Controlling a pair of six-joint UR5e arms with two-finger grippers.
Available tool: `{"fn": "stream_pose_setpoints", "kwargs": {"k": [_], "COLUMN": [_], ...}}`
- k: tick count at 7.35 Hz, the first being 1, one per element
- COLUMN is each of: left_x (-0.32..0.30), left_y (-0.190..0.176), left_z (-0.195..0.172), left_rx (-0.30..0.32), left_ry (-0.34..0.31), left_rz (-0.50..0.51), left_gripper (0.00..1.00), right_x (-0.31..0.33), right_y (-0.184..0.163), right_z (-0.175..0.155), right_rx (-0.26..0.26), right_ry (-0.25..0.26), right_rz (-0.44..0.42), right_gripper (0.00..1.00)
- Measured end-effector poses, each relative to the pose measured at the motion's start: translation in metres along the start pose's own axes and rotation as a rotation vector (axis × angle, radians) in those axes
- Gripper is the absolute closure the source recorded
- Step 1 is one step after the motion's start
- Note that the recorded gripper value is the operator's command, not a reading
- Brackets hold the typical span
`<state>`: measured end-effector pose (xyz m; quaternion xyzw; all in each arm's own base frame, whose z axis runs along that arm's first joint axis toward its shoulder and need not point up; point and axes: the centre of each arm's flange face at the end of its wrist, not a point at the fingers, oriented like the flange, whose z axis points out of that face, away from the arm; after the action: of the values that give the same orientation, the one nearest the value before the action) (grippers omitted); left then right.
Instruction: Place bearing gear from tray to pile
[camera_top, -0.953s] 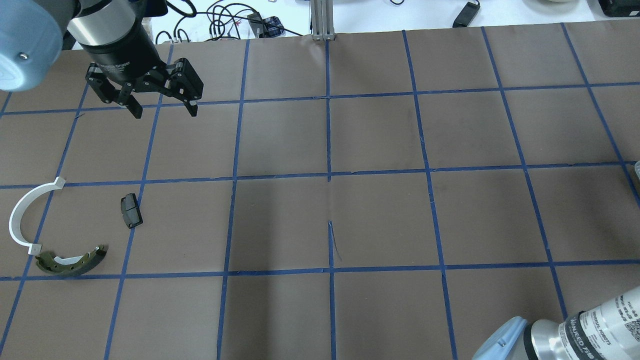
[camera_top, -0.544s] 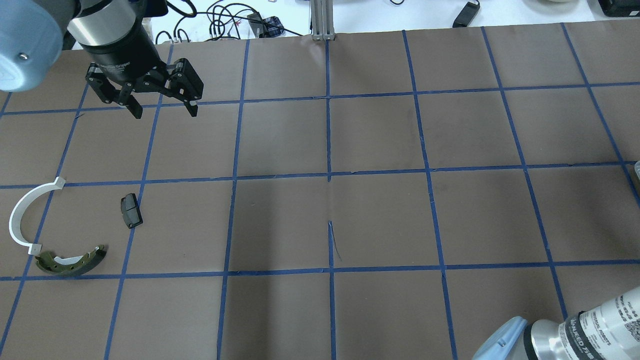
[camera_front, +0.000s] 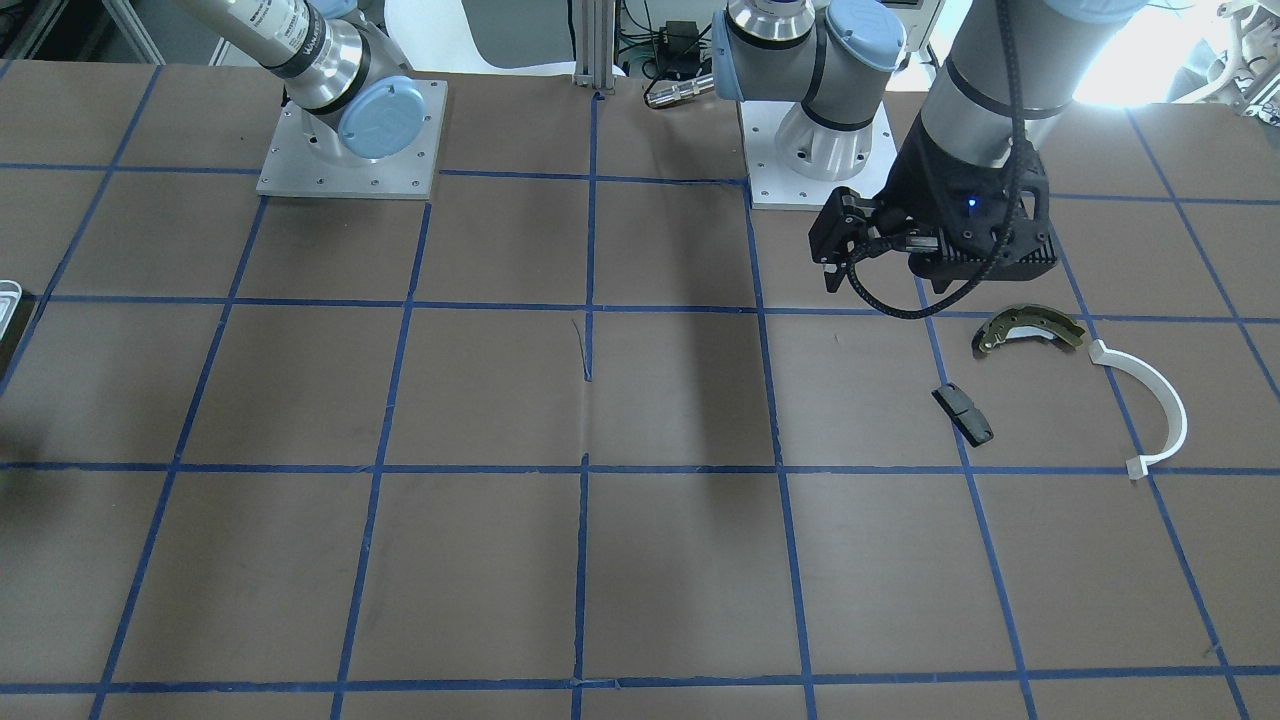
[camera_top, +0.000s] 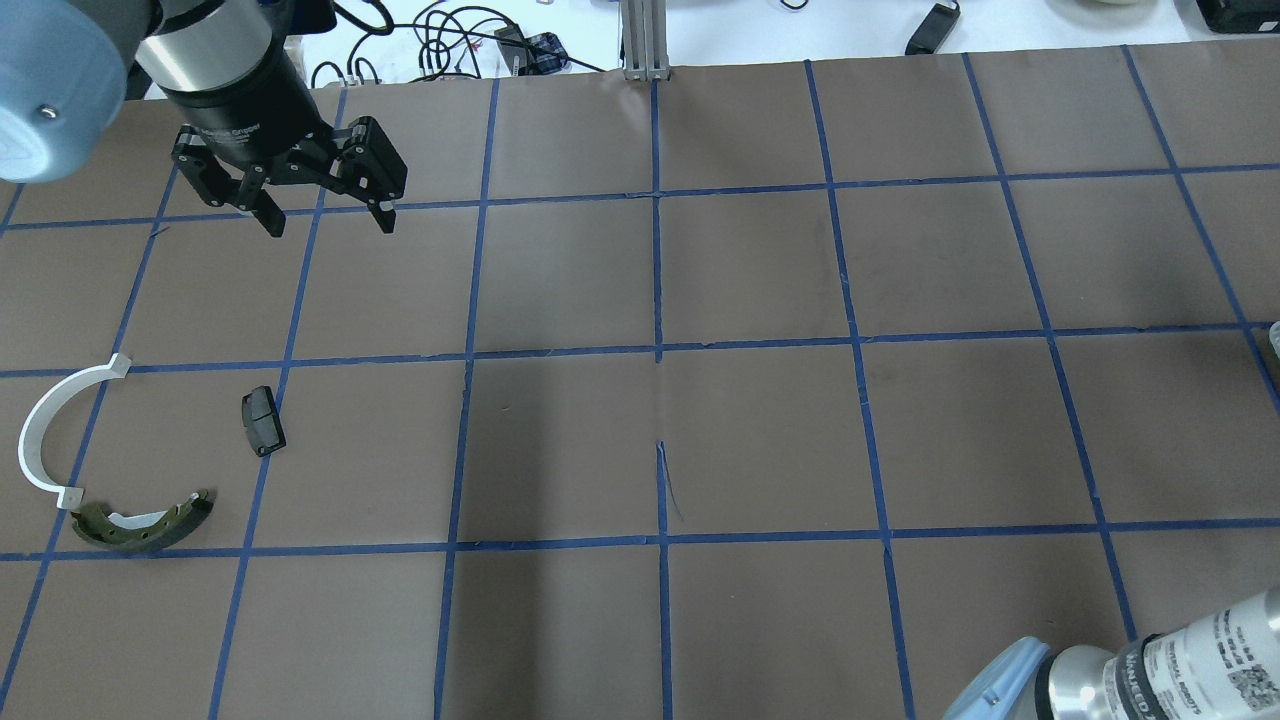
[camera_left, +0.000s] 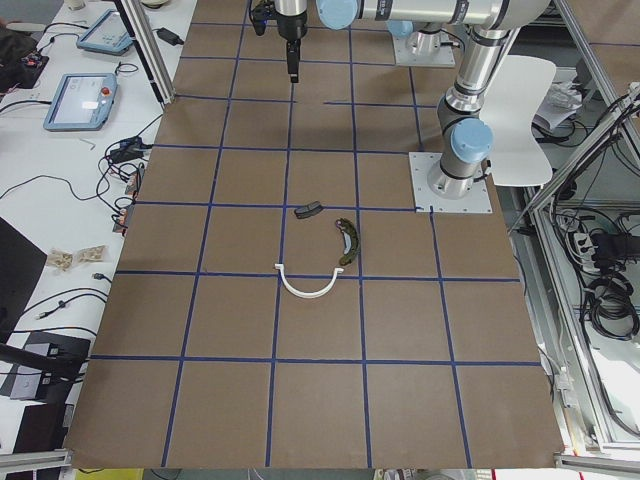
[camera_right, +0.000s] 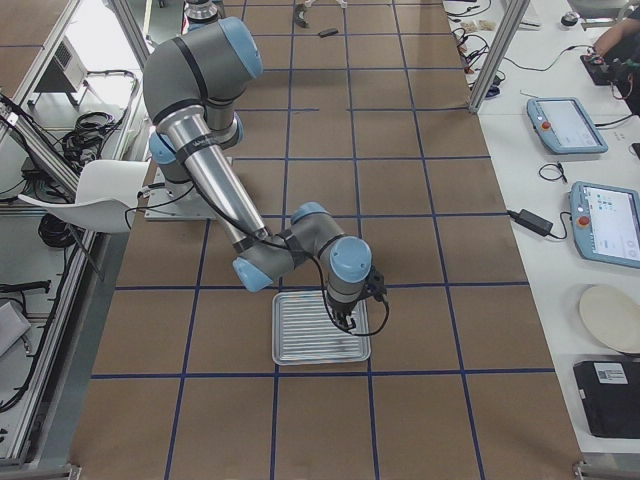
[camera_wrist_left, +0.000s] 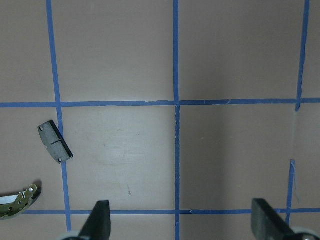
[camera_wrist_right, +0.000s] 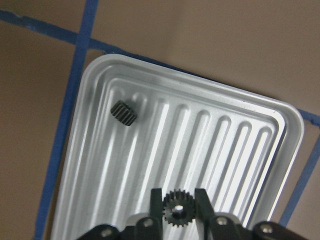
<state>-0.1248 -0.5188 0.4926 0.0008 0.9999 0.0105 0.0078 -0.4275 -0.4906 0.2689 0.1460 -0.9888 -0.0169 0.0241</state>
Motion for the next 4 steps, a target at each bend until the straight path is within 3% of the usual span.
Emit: {"fn": "stream_pose_setpoints", "kwargs": {"k": [2,4], "left_x": [0.000,0.000], "left_y": [0.001,0.001], "left_z": [0.001,0.001], "left_rx": [-0.002,-0.003], "left_ry": [0.000,0.000], "left_rz": [0.000,0.000], "left_gripper": [0.00,0.00], "right_x": [-0.080,-0.193], "right_y": [-0.064,-0.145], "right_z": [-0.056,-0.085], "right_rx": [-0.010,-0.013], "right_ry": [-0.020,-0.041], "right_rz": [0.101,0.237], "right_gripper": [1.00,1.00]}}
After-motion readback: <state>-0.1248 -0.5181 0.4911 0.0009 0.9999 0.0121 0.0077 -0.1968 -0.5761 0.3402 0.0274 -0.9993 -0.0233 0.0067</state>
